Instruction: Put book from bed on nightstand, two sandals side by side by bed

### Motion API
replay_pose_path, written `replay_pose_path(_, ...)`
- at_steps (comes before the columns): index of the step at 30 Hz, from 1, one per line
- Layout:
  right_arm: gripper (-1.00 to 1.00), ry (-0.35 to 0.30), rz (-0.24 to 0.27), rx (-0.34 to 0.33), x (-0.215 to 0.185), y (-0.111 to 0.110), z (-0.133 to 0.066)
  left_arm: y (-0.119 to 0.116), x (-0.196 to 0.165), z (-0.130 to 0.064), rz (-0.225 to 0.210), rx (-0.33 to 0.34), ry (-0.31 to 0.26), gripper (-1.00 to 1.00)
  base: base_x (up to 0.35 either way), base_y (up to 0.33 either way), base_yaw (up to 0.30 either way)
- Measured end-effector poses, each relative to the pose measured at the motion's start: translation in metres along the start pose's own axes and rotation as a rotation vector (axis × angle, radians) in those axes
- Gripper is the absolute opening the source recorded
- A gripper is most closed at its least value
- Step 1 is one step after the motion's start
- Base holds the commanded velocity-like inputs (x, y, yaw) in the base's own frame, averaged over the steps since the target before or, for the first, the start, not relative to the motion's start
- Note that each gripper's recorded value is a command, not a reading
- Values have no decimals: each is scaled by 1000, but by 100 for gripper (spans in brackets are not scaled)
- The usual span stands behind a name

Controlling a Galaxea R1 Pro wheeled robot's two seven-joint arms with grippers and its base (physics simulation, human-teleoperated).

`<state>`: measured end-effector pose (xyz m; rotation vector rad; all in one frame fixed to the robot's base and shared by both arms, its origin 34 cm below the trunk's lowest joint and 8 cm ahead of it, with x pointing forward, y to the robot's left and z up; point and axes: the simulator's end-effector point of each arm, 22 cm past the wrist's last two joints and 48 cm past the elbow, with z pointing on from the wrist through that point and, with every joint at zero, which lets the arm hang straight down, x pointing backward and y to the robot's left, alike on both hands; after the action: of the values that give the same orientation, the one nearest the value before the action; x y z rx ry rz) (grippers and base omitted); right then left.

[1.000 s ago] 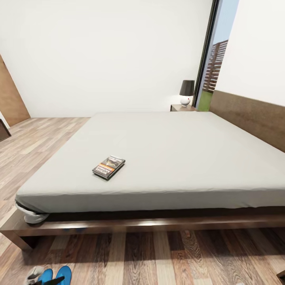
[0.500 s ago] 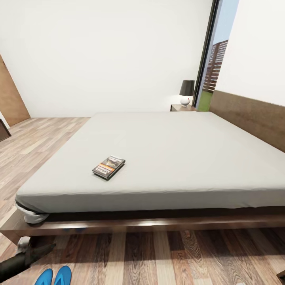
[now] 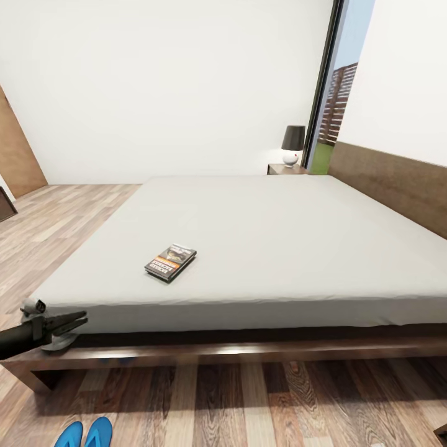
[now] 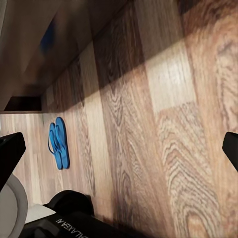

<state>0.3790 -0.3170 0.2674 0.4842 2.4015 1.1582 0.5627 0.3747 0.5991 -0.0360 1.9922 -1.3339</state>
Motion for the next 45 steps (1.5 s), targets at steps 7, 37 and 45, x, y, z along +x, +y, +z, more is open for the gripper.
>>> replay_pose_path(7,100,-1,-1,1,0,0,0,-31,-27,-7,87,11,-38,100,0,0,0)
replay_pose_path(37,100,-1,-5,6,-2,-2,-3,-62,-226,79,52,-16,-331,100,0,0,0)
replay_pose_path(45,100,5,-6,6,0,-2,-2,-65,-258,133,-12,-111,-333,100,0,0,0)
